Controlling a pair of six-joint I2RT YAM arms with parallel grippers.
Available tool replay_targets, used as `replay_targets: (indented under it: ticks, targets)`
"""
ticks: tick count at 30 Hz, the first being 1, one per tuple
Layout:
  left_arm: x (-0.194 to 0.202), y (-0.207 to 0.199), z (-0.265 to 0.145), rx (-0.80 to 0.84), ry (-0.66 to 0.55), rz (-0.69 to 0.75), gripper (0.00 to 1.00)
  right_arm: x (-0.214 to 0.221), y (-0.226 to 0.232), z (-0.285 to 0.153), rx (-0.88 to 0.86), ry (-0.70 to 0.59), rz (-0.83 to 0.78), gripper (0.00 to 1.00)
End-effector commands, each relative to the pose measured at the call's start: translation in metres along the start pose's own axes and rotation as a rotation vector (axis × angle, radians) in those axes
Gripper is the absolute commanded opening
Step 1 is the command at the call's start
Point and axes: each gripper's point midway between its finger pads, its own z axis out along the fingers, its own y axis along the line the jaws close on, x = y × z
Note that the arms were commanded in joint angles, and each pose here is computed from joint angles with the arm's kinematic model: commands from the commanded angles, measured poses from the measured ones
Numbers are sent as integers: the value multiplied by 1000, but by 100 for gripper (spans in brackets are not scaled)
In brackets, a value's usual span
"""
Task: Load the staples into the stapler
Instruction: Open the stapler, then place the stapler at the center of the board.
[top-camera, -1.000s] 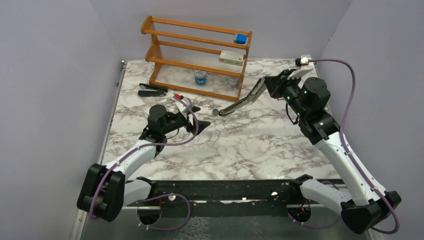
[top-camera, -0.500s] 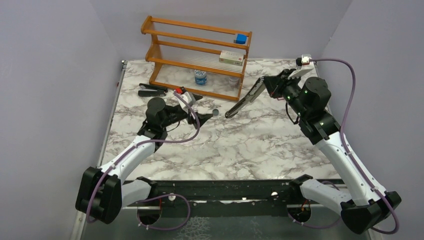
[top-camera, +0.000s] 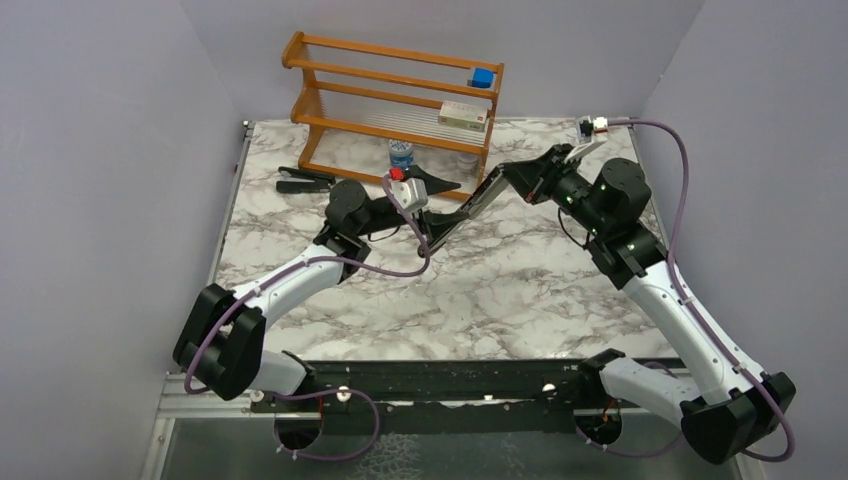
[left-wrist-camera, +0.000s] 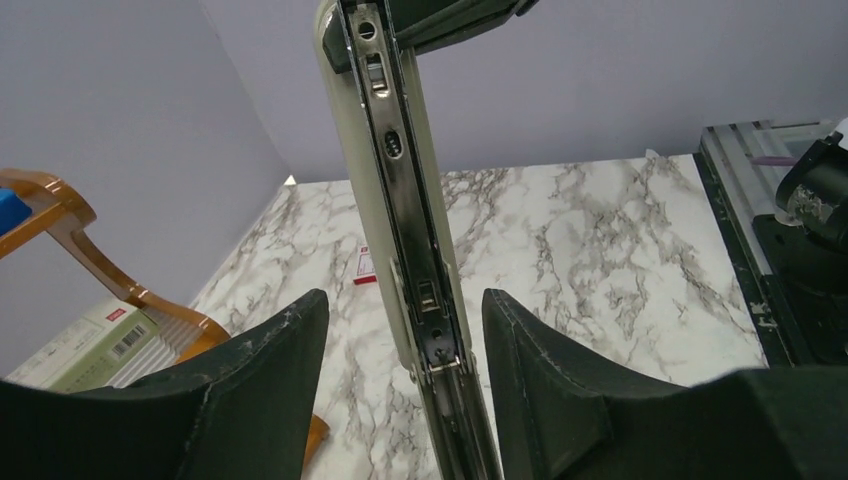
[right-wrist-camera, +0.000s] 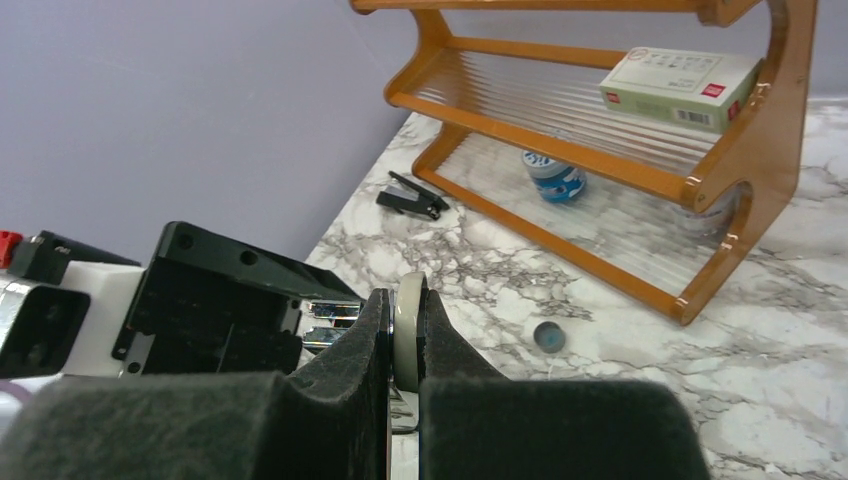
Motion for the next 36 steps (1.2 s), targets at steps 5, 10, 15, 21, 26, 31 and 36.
replay_targets:
  ticks: [5,10,15,21,26,31,36]
  targets:
    - [-19,-13,16,92,-81,5,54,-26,35,-3,-150,-95,72,1]
    - [-12,-15,17,88,-71,-18,50,-24,31,-1,-133,-95,104,1]
    - [-7,-12,17,60,-62,-39,25,-24,28,-1,-119,-102,108,1]
    - [-3,-6,16,13,-52,-56,13,-22,26,-2,-110,-102,108,1]
    - [4,6,15,-48,-15,-67,0,-16,16,-2,-66,-81,78,17]
    - [7,6,12,-40,24,-38,0,-18,-10,-13,81,-111,31,45]
    - [21,4,-6,-23,71,-72,0,-44,-8,-32,119,-200,-6,51]
